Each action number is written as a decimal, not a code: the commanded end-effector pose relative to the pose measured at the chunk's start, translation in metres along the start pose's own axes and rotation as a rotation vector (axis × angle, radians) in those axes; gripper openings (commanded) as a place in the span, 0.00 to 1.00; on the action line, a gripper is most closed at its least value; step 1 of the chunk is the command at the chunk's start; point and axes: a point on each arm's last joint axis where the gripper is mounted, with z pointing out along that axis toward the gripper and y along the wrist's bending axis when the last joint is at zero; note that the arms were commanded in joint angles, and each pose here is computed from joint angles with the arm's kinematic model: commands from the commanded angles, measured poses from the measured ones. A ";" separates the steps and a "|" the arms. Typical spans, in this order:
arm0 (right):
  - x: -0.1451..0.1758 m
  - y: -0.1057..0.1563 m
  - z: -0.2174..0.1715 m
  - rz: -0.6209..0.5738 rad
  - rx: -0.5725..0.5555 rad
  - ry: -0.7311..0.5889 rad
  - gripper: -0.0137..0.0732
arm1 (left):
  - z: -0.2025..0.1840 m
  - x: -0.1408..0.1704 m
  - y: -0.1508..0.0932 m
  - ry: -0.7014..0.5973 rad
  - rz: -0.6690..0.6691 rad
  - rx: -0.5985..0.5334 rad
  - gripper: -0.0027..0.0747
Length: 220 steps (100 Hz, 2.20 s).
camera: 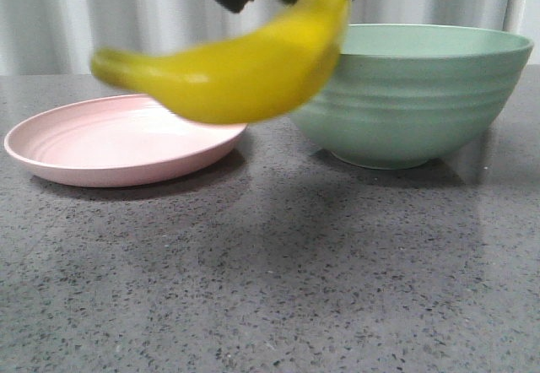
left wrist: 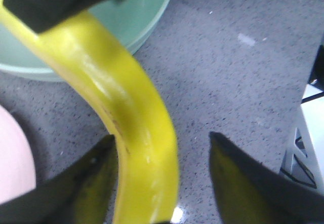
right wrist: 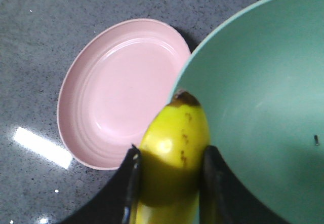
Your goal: Transfer banana from pink plate to green bowl
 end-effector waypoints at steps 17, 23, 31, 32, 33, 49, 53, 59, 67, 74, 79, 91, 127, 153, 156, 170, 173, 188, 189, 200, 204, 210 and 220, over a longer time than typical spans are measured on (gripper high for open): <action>-0.026 -0.002 -0.021 -0.013 0.013 -0.147 0.07 | -0.041 -0.022 -0.013 -0.128 0.024 0.025 0.66; -0.033 -0.007 -0.027 -0.004 0.027 -0.174 0.07 | -0.047 -0.026 -0.014 -0.139 0.027 0.024 0.66; -0.045 -0.013 -0.036 0.005 0.048 -0.219 0.07 | -0.055 -0.032 -0.016 -0.167 0.029 0.024 0.66; -0.046 -0.013 -0.037 0.007 0.050 -0.224 0.07 | -0.055 -0.033 -0.016 -0.169 0.029 0.024 0.66; -0.048 -0.014 -0.038 0.008 0.054 -0.233 0.07 | -0.056 -0.034 -0.016 -0.173 0.030 0.024 0.66; -0.069 -0.031 -0.059 0.021 0.122 -0.335 0.07 | -0.059 -0.036 -0.017 -0.184 0.033 0.023 0.66; -0.072 -0.036 -0.063 0.019 0.144 -0.354 0.07 | -0.059 -0.036 -0.017 -0.184 0.033 0.023 0.66; -0.076 -0.045 -0.067 0.015 0.184 -0.377 0.07 | -0.059 -0.036 -0.017 -0.184 0.031 0.024 0.66; -0.078 -0.055 -0.071 0.016 0.224 -0.392 0.07 | -0.059 -0.036 -0.017 -0.184 0.029 0.024 0.66; -0.079 -0.059 -0.073 0.011 0.245 -0.396 0.07 | -0.059 -0.036 -0.017 -0.184 0.025 0.024 0.66; -0.079 -0.060 -0.074 -0.003 0.259 -0.399 0.07 | -0.059 -0.036 -0.017 -0.188 0.025 0.023 0.66; -0.079 -0.061 -0.074 -0.018 0.272 -0.397 0.26 | -0.059 -0.037 -0.017 -0.195 0.025 0.022 0.66; -0.076 -0.069 -0.059 -0.003 0.278 -0.331 0.60 | -0.059 -0.038 -0.017 -0.208 0.021 0.022 0.66; -0.074 -0.068 -0.061 -0.009 0.280 -0.312 0.60 | -0.059 -0.038 -0.017 -0.210 0.013 0.022 0.66; -0.073 -0.068 -0.061 -0.012 0.283 -0.300 0.57 | -0.059 -0.038 -0.016 -0.209 0.008 0.020 0.65; -0.067 -0.065 -0.068 -0.034 0.296 -0.249 0.30 | -0.059 -0.038 -0.012 -0.204 -0.023 -0.026 0.36; -0.067 -0.064 -0.070 -0.041 0.300 -0.245 0.24 | -0.060 -0.037 -0.011 -0.205 -0.034 -0.036 0.26; -0.061 -0.057 -0.086 -0.075 0.318 -0.235 0.07 | -0.068 -0.036 -0.012 -0.222 -0.027 -0.047 0.01; -0.060 -0.057 -0.086 -0.076 0.319 -0.234 0.07 | -0.070 -0.036 -0.013 -0.227 -0.026 -0.047 0.01; -0.049 -0.052 -0.098 -0.112 0.325 -0.265 0.07 | -0.080 -0.035 -0.015 -0.267 -0.018 -0.055 0.01; -0.044 -0.052 -0.101 -0.127 0.328 -0.275 0.07 | -0.085 -0.033 -0.015 -0.290 -0.026 -0.065 0.01; -0.033 -0.052 -0.104 -0.133 0.332 -0.291 0.07 | -0.092 -0.030 -0.014 -0.344 -0.038 -0.086 0.01; -0.013 -0.051 -0.114 -0.142 0.341 -0.359 0.07 | -0.098 -0.015 -0.012 -0.422 -0.044 -0.127 0.01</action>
